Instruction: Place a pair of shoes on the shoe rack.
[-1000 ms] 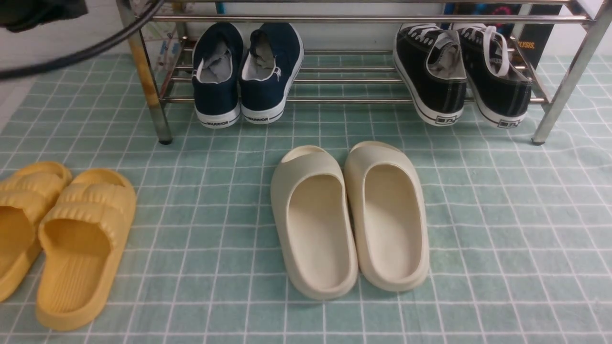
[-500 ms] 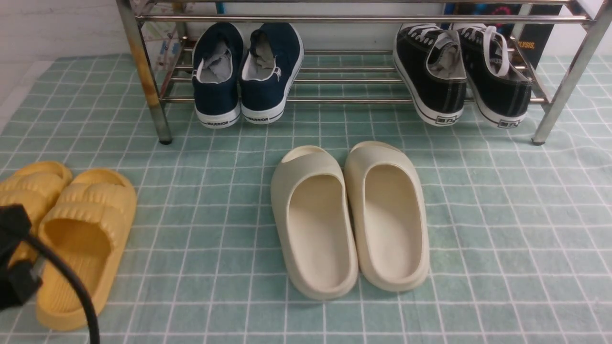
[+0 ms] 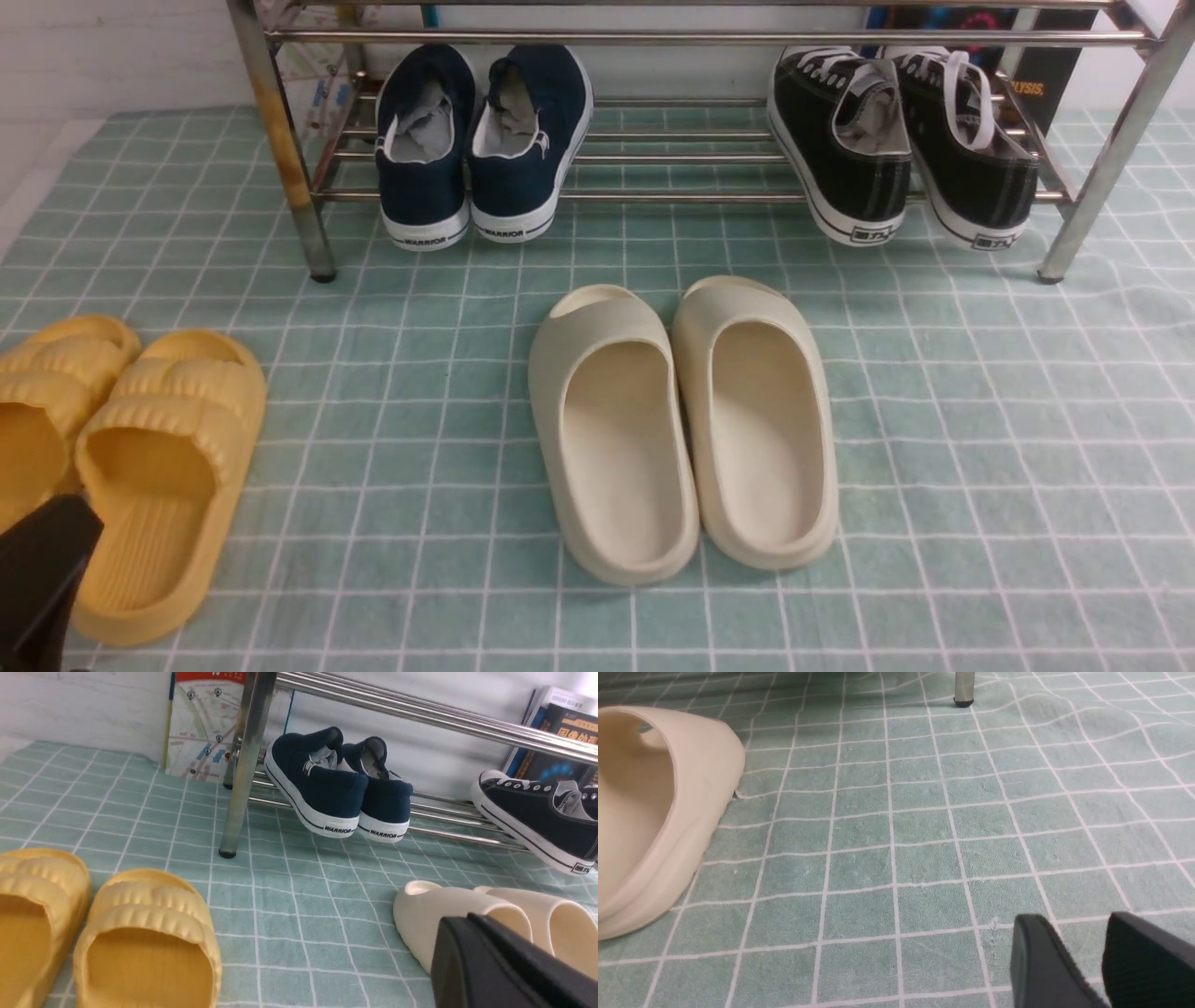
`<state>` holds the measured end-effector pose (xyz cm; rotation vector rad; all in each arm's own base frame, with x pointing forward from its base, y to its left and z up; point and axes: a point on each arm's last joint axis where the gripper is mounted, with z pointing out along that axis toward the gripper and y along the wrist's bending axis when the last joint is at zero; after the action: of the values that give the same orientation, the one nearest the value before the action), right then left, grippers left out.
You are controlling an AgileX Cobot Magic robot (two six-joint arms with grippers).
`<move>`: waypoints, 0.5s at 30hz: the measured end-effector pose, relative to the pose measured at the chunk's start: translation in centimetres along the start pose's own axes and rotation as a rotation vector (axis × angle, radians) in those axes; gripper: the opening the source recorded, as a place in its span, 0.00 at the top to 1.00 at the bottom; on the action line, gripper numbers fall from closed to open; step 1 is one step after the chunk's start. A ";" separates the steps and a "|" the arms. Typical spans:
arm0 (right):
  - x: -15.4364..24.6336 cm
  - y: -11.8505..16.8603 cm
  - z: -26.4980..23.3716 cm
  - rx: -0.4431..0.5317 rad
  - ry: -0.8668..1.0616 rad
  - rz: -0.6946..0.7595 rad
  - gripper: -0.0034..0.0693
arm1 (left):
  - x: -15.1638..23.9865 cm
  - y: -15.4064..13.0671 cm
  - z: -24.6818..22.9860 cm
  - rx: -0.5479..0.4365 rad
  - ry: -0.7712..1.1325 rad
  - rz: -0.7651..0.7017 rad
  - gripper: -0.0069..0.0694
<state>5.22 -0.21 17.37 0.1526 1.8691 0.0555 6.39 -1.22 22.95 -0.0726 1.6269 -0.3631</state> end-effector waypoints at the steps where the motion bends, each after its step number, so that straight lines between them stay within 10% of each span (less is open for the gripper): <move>1: 0.0 0.0 0.0 0.000 0.000 0.000 0.62 | 0.1 0.0 0.0 -0.001 0.002 0.000 0.93; 15: 0.0 0.0 0.0 0.000 0.000 0.000 0.62 | 5.8 1.8 -0.4 -0.100 0.288 0.004 0.93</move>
<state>5.22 -0.21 17.37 0.1526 1.8691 0.0555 5.72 -0.94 16.89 -0.0960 1.9296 -0.2991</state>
